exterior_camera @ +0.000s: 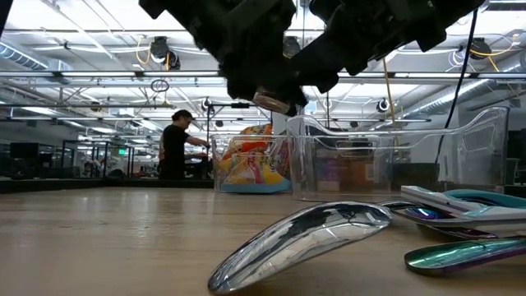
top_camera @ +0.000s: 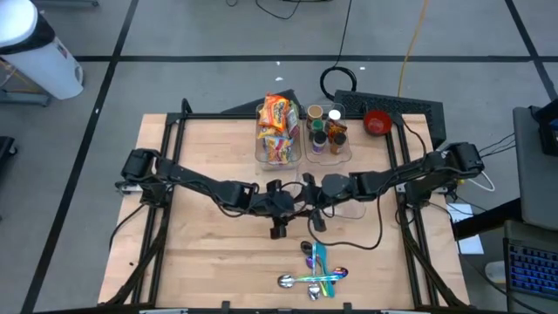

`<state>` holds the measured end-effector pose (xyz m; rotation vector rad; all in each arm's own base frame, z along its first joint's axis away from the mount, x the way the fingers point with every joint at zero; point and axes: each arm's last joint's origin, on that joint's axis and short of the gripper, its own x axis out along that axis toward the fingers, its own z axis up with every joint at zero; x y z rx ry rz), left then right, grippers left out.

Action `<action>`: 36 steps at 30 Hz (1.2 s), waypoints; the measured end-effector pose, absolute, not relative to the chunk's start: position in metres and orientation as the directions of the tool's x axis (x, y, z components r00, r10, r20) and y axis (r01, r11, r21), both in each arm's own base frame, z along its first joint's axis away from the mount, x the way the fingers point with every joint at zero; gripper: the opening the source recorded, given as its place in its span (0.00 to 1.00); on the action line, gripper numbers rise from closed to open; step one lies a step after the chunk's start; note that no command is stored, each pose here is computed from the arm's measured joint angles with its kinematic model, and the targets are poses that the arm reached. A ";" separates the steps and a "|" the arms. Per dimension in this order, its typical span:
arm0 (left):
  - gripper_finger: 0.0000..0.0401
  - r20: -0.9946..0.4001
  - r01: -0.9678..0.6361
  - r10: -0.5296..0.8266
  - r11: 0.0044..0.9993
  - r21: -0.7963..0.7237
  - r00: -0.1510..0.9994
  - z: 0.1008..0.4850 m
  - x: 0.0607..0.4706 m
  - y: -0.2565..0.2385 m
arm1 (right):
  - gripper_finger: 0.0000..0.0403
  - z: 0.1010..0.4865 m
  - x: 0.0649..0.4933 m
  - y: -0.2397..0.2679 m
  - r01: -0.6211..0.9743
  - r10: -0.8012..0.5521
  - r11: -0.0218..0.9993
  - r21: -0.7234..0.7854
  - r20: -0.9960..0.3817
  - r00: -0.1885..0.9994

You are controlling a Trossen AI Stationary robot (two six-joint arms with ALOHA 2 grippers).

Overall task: Pick & Place Food Item
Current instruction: Put the brown seasoning bottle into the right transparent bin

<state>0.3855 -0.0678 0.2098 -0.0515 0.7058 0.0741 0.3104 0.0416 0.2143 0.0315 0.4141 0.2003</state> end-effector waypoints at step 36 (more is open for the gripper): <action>0.78 -0.797 -0.273 0.164 0.962 0.000 0.581 0.187 0.360 -0.067 | 0.29 0.226 0.297 0.035 -0.184 0.178 0.983 0.031 -0.436 0.882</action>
